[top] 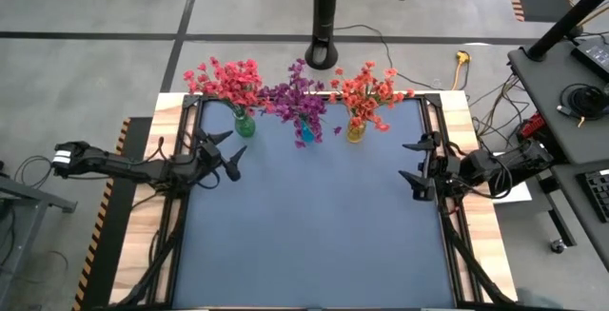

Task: Sort flowers into vase by color
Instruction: Return to Home Position

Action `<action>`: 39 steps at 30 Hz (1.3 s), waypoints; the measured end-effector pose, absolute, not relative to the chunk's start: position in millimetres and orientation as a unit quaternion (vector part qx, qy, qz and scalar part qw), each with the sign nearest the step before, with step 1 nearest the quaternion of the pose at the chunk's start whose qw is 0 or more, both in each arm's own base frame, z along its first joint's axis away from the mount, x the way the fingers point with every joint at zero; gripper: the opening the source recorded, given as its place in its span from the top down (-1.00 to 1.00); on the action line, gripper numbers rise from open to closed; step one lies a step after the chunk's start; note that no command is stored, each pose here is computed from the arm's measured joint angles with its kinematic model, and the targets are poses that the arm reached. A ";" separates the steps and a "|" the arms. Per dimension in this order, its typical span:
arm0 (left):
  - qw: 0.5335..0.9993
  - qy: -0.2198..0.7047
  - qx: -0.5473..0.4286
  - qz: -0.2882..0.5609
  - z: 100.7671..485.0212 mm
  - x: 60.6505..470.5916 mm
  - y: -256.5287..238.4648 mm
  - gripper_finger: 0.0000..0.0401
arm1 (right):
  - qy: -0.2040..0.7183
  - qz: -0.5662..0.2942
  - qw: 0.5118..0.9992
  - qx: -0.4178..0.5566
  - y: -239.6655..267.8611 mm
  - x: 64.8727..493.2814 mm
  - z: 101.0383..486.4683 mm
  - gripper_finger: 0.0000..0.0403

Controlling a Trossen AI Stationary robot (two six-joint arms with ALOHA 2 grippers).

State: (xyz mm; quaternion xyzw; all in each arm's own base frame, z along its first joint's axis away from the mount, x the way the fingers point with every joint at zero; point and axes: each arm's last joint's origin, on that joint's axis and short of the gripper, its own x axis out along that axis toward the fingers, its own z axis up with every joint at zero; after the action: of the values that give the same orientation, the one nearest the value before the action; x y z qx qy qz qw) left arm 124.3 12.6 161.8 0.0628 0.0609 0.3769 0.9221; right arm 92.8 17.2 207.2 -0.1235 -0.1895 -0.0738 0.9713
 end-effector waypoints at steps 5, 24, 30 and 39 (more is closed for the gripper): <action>0.922 0.068 0.067 0.376 160.1 125.3 12.5 -0.47 | -0.189 -0.074 0.971 -0.124 17.3 92.8 207.1 -0.65; 0.919 0.097 0.081 0.374 153.4 128.6 12.2 -0.47 | -0.189 -0.074 0.971 -0.124 17.3 92.8 207.1 -0.65; 0.918 0.106 0.085 0.373 151.0 129.7 12.1 -0.47 | -0.189 -0.074 0.971 -0.124 17.3 92.8 207.1 -0.65; 0.916 0.120 0.092 0.372 147.6 131.1 12.0 -0.47 | -0.189 -0.074 0.971 -0.123 17.3 92.8 207.1 -0.65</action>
State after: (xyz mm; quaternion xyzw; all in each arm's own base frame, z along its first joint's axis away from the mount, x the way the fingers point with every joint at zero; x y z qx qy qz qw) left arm 131.1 12.0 147.6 0.0923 0.1203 0.3720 0.9157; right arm 92.8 17.3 207.1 -0.1235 -0.1894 -0.0737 0.9713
